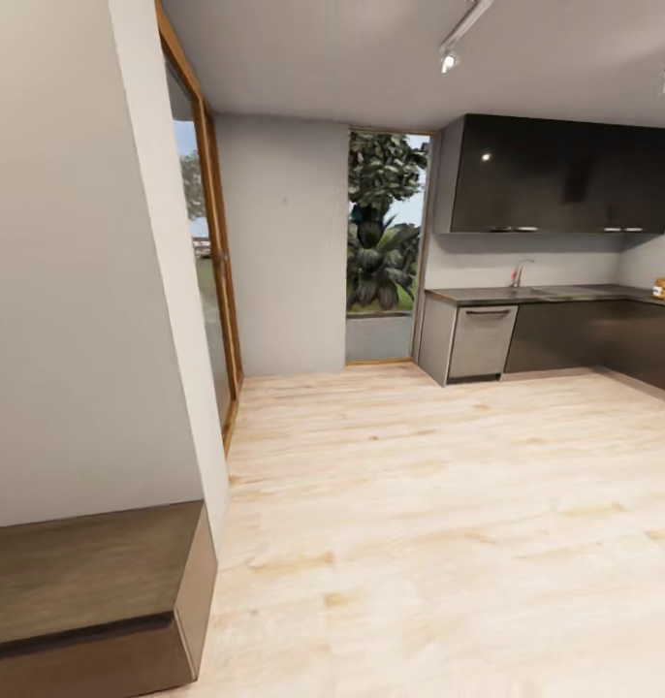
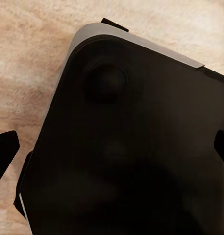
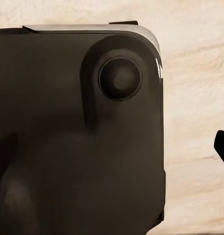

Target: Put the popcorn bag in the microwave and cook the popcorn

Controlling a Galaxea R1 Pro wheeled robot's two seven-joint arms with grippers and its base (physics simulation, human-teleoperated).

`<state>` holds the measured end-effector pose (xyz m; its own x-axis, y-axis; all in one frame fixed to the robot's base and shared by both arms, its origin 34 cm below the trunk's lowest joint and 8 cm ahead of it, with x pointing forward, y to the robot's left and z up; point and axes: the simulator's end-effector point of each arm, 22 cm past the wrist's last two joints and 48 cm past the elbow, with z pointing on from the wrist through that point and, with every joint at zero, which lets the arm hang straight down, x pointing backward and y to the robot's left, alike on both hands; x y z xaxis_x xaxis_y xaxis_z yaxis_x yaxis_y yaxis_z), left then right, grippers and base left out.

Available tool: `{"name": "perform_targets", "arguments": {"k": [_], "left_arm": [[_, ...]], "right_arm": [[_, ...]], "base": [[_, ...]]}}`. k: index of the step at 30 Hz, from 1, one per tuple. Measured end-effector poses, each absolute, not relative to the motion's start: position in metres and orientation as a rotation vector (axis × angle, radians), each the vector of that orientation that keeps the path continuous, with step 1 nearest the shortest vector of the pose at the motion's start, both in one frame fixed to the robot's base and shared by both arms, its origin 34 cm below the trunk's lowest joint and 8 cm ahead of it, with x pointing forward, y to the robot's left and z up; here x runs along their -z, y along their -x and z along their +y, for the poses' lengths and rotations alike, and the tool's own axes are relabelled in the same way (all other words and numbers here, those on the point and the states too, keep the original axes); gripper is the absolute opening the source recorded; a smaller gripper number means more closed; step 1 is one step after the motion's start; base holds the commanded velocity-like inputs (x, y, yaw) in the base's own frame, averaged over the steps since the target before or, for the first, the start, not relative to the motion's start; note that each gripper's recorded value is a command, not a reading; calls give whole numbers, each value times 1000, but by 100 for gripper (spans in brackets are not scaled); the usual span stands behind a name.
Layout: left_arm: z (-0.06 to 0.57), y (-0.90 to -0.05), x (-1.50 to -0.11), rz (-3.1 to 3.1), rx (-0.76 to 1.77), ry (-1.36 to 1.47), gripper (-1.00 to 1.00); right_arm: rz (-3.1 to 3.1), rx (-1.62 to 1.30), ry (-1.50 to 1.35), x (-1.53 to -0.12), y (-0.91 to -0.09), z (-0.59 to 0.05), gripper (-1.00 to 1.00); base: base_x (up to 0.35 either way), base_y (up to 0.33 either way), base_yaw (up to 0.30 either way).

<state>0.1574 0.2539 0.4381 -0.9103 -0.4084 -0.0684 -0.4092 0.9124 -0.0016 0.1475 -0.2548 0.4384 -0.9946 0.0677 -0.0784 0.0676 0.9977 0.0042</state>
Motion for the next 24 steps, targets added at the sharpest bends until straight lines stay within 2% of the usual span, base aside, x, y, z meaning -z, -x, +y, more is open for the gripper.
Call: {"name": "perform_targets", "arguments": {"k": [24], "left_arm": [[254, -161, -438, 2997, -16, 642, 100]], "right_arm": [[3052, -5, -101, -439, -152, -254, 100]], "base": [[0, 0, -296]]}}
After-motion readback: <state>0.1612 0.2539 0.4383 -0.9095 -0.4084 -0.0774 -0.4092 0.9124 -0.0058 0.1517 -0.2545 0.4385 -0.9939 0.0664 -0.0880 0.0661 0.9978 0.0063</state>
